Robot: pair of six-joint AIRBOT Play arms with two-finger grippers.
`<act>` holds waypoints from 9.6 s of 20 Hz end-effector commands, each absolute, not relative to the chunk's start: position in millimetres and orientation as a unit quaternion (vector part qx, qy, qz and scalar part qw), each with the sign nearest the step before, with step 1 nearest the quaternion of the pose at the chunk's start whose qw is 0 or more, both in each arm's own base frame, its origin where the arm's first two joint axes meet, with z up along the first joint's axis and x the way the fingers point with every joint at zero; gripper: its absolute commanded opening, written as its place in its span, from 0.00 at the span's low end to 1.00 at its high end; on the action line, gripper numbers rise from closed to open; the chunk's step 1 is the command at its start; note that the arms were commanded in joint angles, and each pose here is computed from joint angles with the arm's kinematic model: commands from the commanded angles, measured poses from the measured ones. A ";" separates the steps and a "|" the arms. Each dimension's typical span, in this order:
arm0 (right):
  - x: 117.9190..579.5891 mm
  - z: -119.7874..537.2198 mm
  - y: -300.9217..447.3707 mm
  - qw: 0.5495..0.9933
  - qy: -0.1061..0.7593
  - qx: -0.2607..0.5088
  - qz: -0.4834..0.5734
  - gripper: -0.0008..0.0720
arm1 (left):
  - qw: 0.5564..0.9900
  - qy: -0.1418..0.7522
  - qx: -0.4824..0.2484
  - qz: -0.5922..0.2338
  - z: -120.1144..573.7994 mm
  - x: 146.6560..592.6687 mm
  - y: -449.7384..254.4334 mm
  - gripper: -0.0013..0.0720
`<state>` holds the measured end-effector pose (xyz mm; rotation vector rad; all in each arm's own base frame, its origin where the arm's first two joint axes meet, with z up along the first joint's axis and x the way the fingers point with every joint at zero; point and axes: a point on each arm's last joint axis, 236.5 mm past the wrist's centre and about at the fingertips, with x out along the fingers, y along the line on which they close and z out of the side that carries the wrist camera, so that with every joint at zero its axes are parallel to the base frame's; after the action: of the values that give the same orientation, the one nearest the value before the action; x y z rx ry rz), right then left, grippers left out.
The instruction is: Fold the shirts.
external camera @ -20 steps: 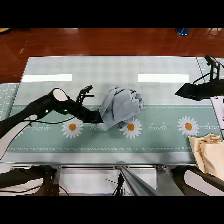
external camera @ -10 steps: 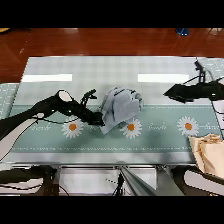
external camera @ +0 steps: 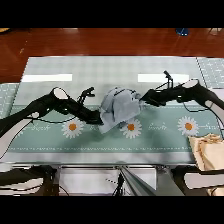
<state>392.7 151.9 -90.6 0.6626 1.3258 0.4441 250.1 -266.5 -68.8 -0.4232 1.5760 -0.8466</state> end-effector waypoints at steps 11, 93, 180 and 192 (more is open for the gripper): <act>414.4 -22.0 130.4 0.794 0.525 0.226 0.209 0.04 | 0.730 0.519 -0.166 -0.412 70.8 307.2 -233.6 0.04; 344.2 54.5 -59.2 0.785 0.564 0.245 0.079 0.74 | 0.596 0.721 -0.316 -0.159 -115.7 196.4 -115.1 0.82; 577.1 -18.5 48.5 0.844 0.527 0.088 0.043 0.04 | 0.819 0.535 -0.191 -0.079 -37.1 460.5 -49.0 0.05; 461.9 14.1 13.0 0.730 0.680 0.048 0.054 0.04 | 0.710 0.677 -0.142 -0.129 -14.8 360.9 -49.4 0.04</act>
<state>495.5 19.1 16.4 0.1313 1.3607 0.1138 384.7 -43.1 -14.1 -0.3305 1.4146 -0.2549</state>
